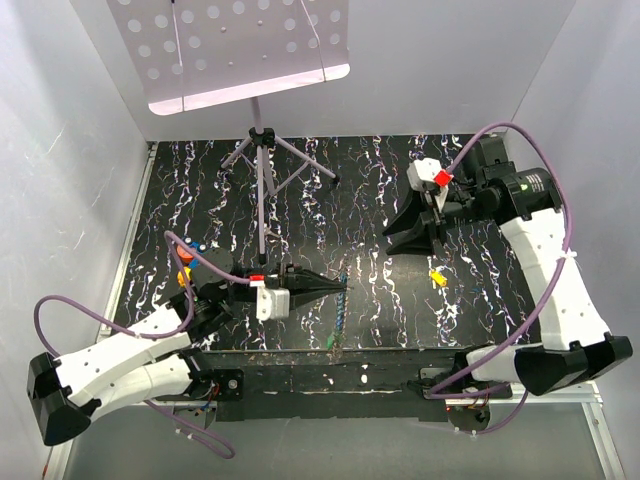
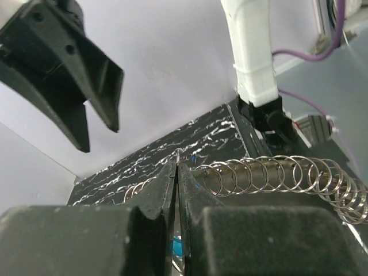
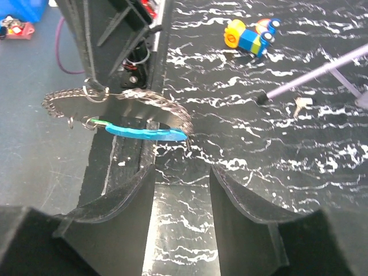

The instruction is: Put the keys on the keyring

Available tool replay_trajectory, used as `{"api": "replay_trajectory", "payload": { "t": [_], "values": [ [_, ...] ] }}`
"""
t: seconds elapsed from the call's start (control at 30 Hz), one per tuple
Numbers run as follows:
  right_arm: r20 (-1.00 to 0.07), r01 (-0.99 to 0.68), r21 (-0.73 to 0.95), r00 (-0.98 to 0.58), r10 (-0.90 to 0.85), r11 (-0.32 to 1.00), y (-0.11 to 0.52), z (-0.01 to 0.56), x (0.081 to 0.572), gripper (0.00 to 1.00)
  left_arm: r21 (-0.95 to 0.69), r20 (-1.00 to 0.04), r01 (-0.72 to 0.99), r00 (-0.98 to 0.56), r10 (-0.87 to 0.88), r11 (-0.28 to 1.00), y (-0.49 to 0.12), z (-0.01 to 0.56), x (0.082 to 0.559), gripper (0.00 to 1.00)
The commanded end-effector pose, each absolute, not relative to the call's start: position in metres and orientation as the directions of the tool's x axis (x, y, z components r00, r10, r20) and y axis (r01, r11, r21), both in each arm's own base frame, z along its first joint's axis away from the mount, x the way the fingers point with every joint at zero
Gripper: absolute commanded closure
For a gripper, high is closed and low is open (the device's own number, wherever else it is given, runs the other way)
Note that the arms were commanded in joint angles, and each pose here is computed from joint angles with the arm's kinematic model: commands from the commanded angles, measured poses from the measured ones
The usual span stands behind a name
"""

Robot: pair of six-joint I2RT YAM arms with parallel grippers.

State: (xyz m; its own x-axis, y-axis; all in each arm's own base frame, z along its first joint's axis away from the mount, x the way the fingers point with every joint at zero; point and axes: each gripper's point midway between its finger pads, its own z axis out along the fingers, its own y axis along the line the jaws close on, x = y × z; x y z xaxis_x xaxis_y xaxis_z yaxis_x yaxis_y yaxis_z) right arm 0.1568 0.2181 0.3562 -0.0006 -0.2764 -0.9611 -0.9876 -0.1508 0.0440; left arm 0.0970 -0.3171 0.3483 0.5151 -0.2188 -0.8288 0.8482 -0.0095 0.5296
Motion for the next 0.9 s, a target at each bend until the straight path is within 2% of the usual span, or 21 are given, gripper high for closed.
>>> {"api": "replay_trajectory", "payload": {
  "t": [0.0, 0.27, 0.47, 0.53, 0.67, 0.73, 0.87],
  "values": [
    [-0.950, -0.985, 0.132, -0.094, -0.298, -0.109, 0.207, 0.340, 0.165, 0.49, 0.640, -0.760, 0.765, 0.616, -0.209, -0.071, -0.317, 0.342, 0.097, 1.00],
    [-0.943, -0.980, 0.166, -0.124, -0.308, -0.113, 0.203, 0.321, 0.170, 0.49, 0.637, -0.753, 0.766, 0.594, -0.283, -0.090, -0.316, 0.344, 0.101, 1.00],
    [-0.953, -0.975, 0.170, -0.125, -0.277, -0.145, 0.204, 0.325, 0.164, 0.48, 0.586, -0.789, 0.807, 0.549, -0.275, -0.071, -0.316, 0.342, 0.112, 1.00],
    [-0.961, -0.973, 0.170, -0.127, -0.247, -0.159, 0.207, 0.331, 0.163, 0.49, 0.509, -0.827, 0.860, 0.484, -0.286, -0.018, -0.318, 0.349, 0.123, 1.00],
    [-0.966, -0.968, 0.184, -0.145, -0.213, -0.173, 0.212, 0.344, 0.160, 0.50, 0.197, -0.912, 0.974, 0.225, -0.342, 0.115, -0.325, 0.366, 0.156, 1.00],
    [-0.962, -0.965, 0.192, -0.149, -0.230, -0.177, 0.216, 0.345, 0.161, 0.51, 0.031, -0.914, 0.983, 0.102, -0.393, 0.181, -0.326, 0.373, 0.175, 1.00],
    [-0.946, -0.963, 0.200, -0.141, -0.293, -0.183, 0.227, 0.347, 0.162, 0.53, -0.104, -0.879, 0.967, 0.020, -0.477, 0.233, -0.326, 0.379, 0.196, 1.00]
  ]
}}
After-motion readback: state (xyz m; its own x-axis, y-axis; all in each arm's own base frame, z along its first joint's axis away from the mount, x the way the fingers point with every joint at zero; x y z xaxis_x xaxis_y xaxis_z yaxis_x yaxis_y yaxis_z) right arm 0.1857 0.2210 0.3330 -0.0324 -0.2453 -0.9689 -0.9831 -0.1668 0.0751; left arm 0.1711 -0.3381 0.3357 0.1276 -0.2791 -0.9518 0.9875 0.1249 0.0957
